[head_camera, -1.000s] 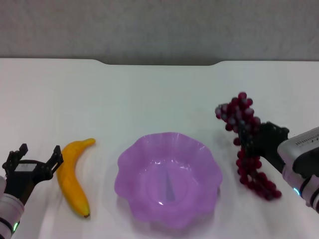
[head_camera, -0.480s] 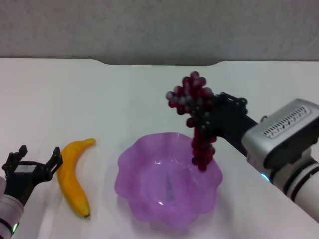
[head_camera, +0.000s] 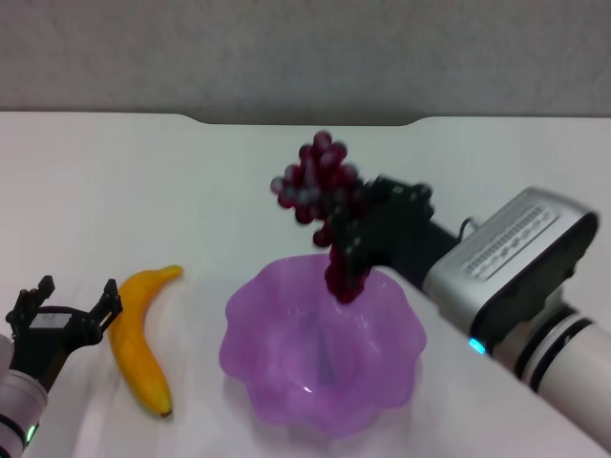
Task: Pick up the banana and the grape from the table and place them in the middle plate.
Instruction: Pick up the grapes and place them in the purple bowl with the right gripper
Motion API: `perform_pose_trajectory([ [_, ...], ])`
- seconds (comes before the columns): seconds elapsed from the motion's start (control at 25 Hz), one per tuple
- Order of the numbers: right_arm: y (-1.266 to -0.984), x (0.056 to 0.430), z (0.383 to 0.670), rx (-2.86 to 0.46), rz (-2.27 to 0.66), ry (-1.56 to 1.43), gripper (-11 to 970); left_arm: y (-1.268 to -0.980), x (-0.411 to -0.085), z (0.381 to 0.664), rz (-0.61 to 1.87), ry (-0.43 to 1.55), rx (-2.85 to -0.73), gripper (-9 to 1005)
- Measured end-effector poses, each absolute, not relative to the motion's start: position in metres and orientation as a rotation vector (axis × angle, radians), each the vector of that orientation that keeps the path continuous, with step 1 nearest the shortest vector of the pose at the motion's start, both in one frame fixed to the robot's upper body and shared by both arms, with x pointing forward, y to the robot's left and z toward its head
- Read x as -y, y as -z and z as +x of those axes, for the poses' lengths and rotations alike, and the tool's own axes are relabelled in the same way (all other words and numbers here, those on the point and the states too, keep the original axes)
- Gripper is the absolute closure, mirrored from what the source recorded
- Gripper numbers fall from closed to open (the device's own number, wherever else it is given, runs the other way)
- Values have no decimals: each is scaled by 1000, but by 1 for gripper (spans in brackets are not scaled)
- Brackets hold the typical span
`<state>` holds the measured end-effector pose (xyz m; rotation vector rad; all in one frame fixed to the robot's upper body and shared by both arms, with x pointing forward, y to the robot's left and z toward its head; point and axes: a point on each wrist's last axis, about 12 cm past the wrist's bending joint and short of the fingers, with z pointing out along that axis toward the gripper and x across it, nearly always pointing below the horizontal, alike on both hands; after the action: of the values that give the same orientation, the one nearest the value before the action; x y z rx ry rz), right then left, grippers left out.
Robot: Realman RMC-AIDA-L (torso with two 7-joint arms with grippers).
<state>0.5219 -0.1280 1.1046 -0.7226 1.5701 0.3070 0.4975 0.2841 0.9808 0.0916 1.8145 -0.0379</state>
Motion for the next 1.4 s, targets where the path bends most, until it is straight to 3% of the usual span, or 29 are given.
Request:
perform_pose_trajectory([
  [0.52,-1062,130,510,-1693,-802,-312,679,-981,-284,499,92,40,-1813,105],
  [0.92,-1023,149,518,-1869,-770,-322,697,-983,-282,501,94,45,-1808,105],
  [1.4,-1011,164,518,-1844,-760,-298,715,-984,-280,503,100,48,-1805,106],
])
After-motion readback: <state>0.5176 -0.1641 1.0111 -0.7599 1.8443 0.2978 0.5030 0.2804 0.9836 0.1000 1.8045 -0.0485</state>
